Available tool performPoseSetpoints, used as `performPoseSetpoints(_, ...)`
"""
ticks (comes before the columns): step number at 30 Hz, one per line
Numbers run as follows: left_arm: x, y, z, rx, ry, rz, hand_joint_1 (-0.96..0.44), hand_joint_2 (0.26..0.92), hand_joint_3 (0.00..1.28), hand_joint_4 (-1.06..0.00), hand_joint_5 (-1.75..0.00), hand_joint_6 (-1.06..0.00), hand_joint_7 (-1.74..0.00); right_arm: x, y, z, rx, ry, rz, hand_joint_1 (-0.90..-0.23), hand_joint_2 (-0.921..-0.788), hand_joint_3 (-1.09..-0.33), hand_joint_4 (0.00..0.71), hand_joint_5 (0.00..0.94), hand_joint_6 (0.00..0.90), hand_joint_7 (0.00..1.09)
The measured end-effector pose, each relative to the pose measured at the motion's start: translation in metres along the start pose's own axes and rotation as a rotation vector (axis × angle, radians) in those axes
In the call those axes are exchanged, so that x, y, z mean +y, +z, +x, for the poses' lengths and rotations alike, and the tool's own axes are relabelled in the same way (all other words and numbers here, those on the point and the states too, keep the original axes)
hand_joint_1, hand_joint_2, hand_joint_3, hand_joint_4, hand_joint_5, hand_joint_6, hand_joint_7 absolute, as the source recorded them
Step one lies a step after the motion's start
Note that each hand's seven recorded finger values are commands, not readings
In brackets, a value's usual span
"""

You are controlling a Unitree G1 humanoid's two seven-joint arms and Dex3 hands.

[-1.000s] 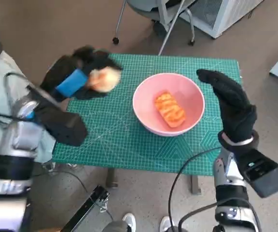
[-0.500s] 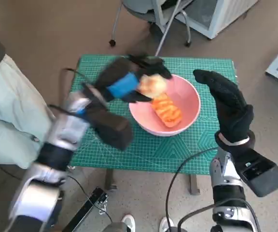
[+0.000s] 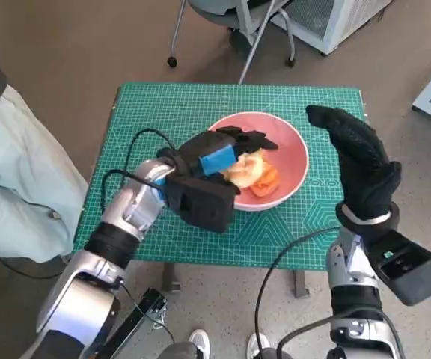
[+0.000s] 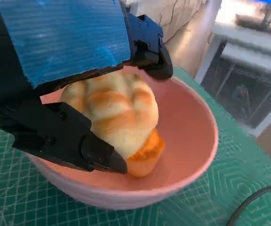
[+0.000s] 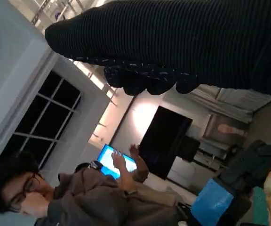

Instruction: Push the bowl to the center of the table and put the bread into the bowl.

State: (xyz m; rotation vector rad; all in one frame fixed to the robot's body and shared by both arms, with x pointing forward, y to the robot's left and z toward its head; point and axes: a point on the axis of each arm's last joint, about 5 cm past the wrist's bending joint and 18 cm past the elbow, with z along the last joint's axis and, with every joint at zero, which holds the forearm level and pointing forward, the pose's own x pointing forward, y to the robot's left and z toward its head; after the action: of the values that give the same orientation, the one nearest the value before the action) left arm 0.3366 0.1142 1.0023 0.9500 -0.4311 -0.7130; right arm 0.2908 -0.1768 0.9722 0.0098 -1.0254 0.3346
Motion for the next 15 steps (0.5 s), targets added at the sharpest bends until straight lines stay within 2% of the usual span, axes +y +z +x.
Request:
performPoseSetpoints(5, 0.006, -0.003, -0.009, -0.127, 0.188, -0.155, -0.39, 0.898, 0.03, -0.12, -0.01, -0.13, -0.29, -0.004, 0.001, -0.0005, -0.002, -0.012, -0.013, -0.576, -0.921, -0.676, 0.315, 0.006, -0.001, 0.79)
performPoseSetpoints(11, 0.008, -0.002, -0.017, -0.343, 0.467, -0.33, -0.4, 0.919, 0.1, -0.24, -0.05, -0.17, -0.24, -0.005, 0.002, 0.002, -0.007, -0.038, -0.023, -0.575, -0.921, -0.678, 0.324, 0.01, 0.0, 0.78)
performPoseSetpoints(15, 0.004, 0.005, -0.021, -0.472, 0.639, -0.435, -0.4, 0.92, 0.19, -0.29, -0.07, -0.04, -0.53, -0.005, 0.003, 0.0075, -0.011, -0.054, -0.036, -0.566, -0.921, -0.686, 0.327, 0.01, 0.005, 0.77)
